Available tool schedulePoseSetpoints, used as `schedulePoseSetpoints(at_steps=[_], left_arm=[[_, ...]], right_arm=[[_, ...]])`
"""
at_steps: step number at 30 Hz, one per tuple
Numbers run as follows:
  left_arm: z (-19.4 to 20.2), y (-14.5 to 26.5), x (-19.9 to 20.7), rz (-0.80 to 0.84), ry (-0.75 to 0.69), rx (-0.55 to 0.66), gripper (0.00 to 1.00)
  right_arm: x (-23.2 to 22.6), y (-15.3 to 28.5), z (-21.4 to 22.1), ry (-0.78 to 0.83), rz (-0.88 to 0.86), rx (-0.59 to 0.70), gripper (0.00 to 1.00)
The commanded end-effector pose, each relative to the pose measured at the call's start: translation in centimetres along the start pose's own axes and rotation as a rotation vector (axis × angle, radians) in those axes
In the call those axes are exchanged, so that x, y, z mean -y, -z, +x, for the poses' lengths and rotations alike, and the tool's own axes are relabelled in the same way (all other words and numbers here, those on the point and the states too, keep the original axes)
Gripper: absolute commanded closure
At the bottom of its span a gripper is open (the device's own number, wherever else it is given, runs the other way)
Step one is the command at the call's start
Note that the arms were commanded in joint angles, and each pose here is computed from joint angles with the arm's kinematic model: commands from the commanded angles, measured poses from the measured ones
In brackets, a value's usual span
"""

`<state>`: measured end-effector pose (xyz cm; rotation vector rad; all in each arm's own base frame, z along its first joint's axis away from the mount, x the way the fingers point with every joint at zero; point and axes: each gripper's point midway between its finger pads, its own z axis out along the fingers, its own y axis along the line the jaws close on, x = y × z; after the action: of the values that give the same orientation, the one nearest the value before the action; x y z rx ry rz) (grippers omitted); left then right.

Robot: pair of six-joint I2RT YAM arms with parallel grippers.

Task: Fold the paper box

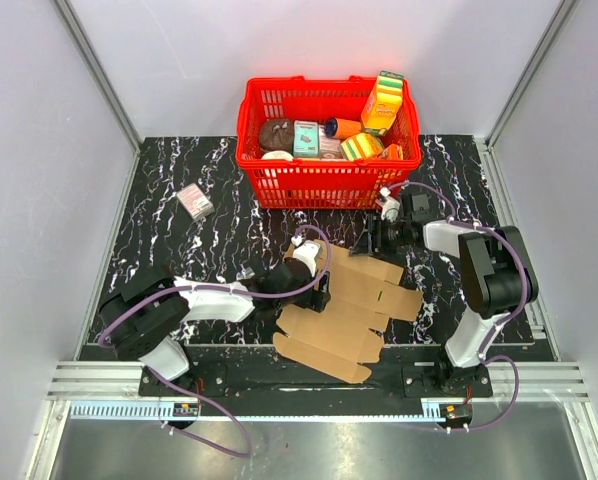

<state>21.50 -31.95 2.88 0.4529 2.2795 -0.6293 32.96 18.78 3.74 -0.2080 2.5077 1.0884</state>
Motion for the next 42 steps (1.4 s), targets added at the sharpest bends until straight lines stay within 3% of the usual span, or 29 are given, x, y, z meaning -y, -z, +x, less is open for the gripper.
schedulePoseSetpoints(at_steps=[1, 15, 30, 42], left_arm=[[-0.6, 0.2, 0.4, 0.011, 0.010, 0.034, 0.25], [-1.2, 1.0, 0.4, 0.013, 0.006, 0.050, 0.25], [-0.7, 1.7, -0.1, 0.009, -0.007, 0.047, 0.25], [-0.5, 2.0, -0.3, 0.004, -0.007, 0.047, 0.25]], right_arm=[[-3.2, 0.4, 0.1, 0.054, -0.084, -0.015, 0.42], [-4.3, 2.4, 0.7, 0.116, 0.049, -0.023, 0.57], [-4.1, 1.4, 3.3, 0.249, 0.206, -0.138, 0.59], [-3.0, 1.7, 3.1, 0.298, 0.331, -0.130, 0.68]])
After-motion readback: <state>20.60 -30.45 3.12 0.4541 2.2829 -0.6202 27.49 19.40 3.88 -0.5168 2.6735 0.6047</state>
